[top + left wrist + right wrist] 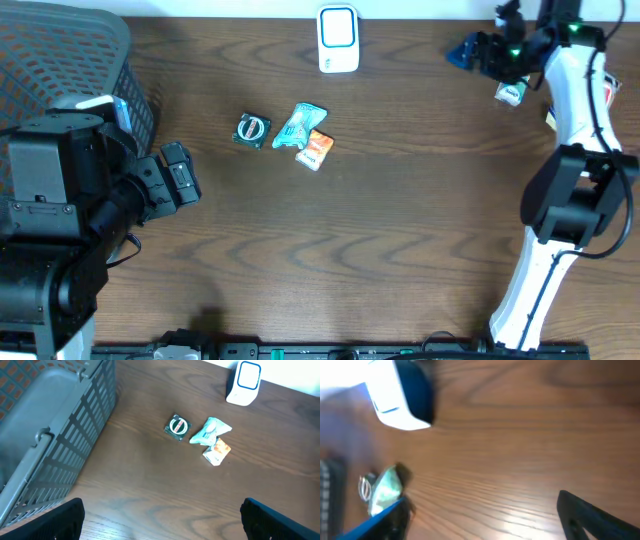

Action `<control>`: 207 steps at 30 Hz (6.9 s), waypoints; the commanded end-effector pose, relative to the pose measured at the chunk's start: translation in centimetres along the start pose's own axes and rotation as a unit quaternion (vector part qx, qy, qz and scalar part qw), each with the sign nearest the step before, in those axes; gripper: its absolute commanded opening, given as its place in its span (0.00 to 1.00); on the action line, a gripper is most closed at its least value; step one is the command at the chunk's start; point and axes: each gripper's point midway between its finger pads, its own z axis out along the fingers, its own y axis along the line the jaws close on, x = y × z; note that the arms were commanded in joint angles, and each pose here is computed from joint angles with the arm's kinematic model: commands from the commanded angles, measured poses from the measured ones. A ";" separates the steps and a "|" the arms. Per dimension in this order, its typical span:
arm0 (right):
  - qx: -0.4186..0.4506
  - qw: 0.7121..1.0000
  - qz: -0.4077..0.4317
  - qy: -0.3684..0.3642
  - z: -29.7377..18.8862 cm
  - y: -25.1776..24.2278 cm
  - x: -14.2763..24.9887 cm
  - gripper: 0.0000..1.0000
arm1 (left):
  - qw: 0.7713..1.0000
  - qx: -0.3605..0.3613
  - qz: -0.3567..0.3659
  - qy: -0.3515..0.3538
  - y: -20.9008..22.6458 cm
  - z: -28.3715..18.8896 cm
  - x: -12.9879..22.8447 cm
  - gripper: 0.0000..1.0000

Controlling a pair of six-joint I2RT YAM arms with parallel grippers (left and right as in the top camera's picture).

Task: Scan the item barcode
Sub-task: 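Carry the green wipes pack right and drop it by the white bag, then move right gripper to the orange tissue pack near the tin, then grasp the orange tissue pack with right gripper, then carry the orange pack right and set it upright on the table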

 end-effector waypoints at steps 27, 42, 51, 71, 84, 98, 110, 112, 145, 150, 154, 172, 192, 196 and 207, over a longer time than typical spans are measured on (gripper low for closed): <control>0.419 0.905 0.046 -0.059 1.7 -21.2 -0.3 0.24 | 1.000 -0.002 0.000 -0.004 0.1 -0.2 -0.1 0.98; 0.013 1.000 0.017 0.003 -2.1 3.0 0.8 0.45 | 1.000 -0.002 0.000 -0.004 0.1 -0.2 -0.1 0.98; -0.042 0.983 -0.042 0.173 8.2 13.4 11.5 0.48 | 1.000 -0.002 0.000 -0.004 0.1 -0.2 -0.1 0.98; 0.316 0.916 -0.172 0.175 15.6 14.3 21.7 0.08 | 1.000 -0.002 0.000 -0.004 0.1 -0.2 -0.1 0.98; 0.357 0.901 -0.154 0.195 9.0 12.0 19.2 0.06 | 1.000 -0.002 0.000 -0.004 0.1 -0.2 -0.1 0.98; 0.111 0.963 -0.193 0.153 16.2 23.2 20.3 0.06 | 1.000 -0.002 0.000 -0.004 0.1 -0.2 -0.1 0.98; 0.320 0.916 -0.182 0.157 14.5 15.2 21.1 0.01 | 1.000 -0.002 0.000 -0.004 0.1 -0.2 -0.1 0.98; 0.329 0.913 -0.176 0.166 14.0 14.4 21.1 0.01 | 1.000 -0.002 0.000 -0.004 0.1 -0.2 -0.1 0.98; 0.391 0.879 -0.201 0.187 13.4 12.1 21.6 0.01 | 1.000 -0.002 0.000 -0.004 0.1 -0.2 -0.1 0.98; 0.399 0.876 -0.194 0.191 10.4 12.3 20.7 0.02 | 1.000 -0.002 0.000 -0.004 0.1 -0.2 -0.1 0.97; 0.394 0.881 -0.193 0.179 9.0 13.2 19.9 0.42 | 1.000 -0.002 0.000 -0.004 0.1 -0.2 -0.1 0.98; 0.445 0.856 -0.194 0.177 10.1 9.2 22.2 0.02 | 1.000 -0.002 0.000 -0.004 0.1 -0.2 -0.1 0.98; -0.157 0.942 0.002 0.297 8.9 9.7 22.9 0.06 | 1.000 -0.002 0.000 -0.004 0.1 -0.2 -0.1 0.98; -0.109 0.952 0.065 0.280 7.9 5.2 21.7 0.29 | 1.000 -0.002 0.000 -0.004 0.1 -0.2 -0.1 0.98; -0.016 0.966 0.035 0.256 2.1 3.6 17.2 0.51 | 1.000 -0.002 0.000 -0.004 0.1 -0.2 -0.1 0.97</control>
